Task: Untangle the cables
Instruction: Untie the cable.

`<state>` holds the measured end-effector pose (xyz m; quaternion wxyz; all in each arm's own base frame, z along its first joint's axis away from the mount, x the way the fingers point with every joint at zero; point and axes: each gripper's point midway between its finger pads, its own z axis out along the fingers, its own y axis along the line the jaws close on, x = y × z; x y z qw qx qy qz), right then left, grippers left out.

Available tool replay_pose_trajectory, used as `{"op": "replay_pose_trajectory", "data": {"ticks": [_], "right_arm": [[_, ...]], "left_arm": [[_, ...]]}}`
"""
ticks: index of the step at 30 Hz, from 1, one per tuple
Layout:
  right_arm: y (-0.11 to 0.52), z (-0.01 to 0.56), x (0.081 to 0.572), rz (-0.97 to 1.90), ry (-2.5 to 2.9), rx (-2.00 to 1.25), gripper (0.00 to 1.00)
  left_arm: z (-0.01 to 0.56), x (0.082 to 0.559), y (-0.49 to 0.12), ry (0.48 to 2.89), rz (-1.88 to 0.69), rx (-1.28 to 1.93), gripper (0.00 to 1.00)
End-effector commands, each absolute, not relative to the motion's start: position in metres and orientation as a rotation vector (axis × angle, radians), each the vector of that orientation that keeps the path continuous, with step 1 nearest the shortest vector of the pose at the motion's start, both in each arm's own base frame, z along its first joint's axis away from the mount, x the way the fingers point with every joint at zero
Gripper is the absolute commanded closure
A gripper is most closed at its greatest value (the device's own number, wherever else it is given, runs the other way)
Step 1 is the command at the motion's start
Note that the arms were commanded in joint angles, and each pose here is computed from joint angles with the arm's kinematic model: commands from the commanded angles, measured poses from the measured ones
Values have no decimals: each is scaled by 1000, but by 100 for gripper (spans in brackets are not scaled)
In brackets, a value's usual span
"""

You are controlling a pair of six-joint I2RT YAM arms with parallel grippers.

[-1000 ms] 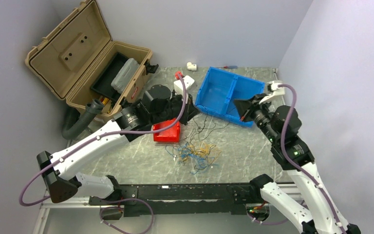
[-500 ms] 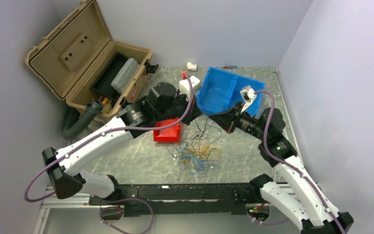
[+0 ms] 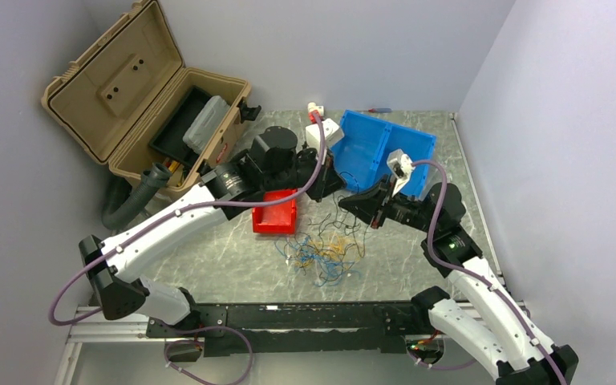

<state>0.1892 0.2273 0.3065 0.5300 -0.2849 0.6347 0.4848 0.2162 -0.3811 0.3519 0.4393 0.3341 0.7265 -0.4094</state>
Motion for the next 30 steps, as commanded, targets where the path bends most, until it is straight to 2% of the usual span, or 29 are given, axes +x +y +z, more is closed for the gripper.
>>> {"op": "replay_pose_trajectory", "data": {"ticks": [1,4,11,21,22,25,27,28,30], "right_arm": [[232,322,182,1154,1395,-760,92],[232,320,185,1143,1408,-754,91],[233,318,188,1126,1415,-747,80],[243,316,189,1164,1416,-755,79],[244,317,189,1167,1415,-754,80],[246,317,191,1170,1418,-745,95],[246,318,191,1171,1413,-736,100],[245,320,191,1169,1410,-726,100],[242,321,193,1151,1410,-701,100]], "left_arm": [[375,209,-392,1732,-1119,833,100],[376,207,-395,1728,-1146,842,100],[379,203,-396,1721,-1172,847,100],[381,201,-398,1708,-1199,846,100],[381,201,-399,1707,-1205,845,100],[381,199,-400,1703,-1220,847,100],[381,198,-399,1703,-1221,843,100],[381,198,-398,1704,-1218,839,99],[381,199,-393,1703,-1210,818,88]]}}
